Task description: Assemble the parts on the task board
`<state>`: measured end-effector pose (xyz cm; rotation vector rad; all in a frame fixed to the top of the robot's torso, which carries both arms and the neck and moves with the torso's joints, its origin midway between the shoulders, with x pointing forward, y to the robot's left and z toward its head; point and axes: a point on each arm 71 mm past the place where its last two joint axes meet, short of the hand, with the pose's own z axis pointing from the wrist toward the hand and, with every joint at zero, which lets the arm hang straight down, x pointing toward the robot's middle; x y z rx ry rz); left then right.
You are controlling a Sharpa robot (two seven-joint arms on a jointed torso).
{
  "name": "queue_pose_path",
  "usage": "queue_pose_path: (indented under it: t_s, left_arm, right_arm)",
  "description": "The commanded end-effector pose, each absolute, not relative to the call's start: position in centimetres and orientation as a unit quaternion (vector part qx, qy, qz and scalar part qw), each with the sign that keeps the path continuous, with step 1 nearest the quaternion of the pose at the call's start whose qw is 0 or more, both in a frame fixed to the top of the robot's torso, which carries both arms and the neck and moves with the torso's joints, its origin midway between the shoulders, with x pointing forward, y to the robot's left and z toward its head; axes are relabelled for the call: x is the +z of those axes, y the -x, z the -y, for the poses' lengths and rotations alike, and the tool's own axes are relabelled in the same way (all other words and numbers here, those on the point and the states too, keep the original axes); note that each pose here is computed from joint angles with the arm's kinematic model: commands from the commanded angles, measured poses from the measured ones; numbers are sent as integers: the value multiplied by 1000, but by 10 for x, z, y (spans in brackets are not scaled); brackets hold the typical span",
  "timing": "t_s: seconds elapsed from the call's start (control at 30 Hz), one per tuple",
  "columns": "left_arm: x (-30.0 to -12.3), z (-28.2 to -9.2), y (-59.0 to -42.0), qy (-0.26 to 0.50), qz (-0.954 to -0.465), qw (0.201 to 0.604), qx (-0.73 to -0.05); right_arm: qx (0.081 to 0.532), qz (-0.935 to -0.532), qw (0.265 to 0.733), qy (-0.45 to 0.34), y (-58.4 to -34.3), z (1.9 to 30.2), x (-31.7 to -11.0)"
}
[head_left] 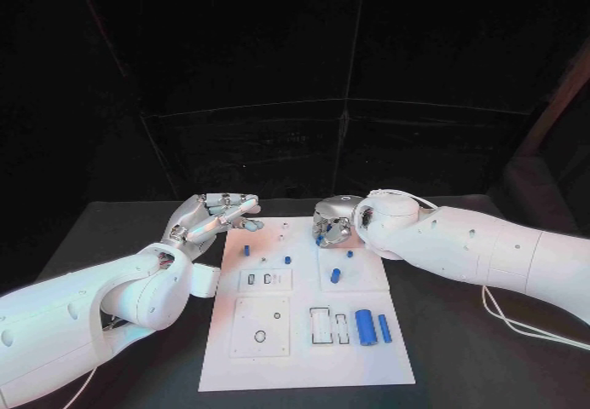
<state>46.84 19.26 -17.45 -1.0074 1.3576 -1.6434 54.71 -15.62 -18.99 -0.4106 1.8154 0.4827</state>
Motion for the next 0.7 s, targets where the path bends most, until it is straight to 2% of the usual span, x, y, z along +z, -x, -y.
queue_pose_path:
  t_s: [0.03,0.27,0.7]
  left_arm:
    - [-173,-191,-468,389,-533,378,-650]
    - [-173,-192,-469,389,-533,378,-649]
    - [-174,-194,-469,390,-534,380,-647]
  right_arm:
    - [206,-776,568,181,-547,156,-190]
    - [206,-766,583,174,-549,157,-188]
    - [253,-697,655,145,-538,154,-168]
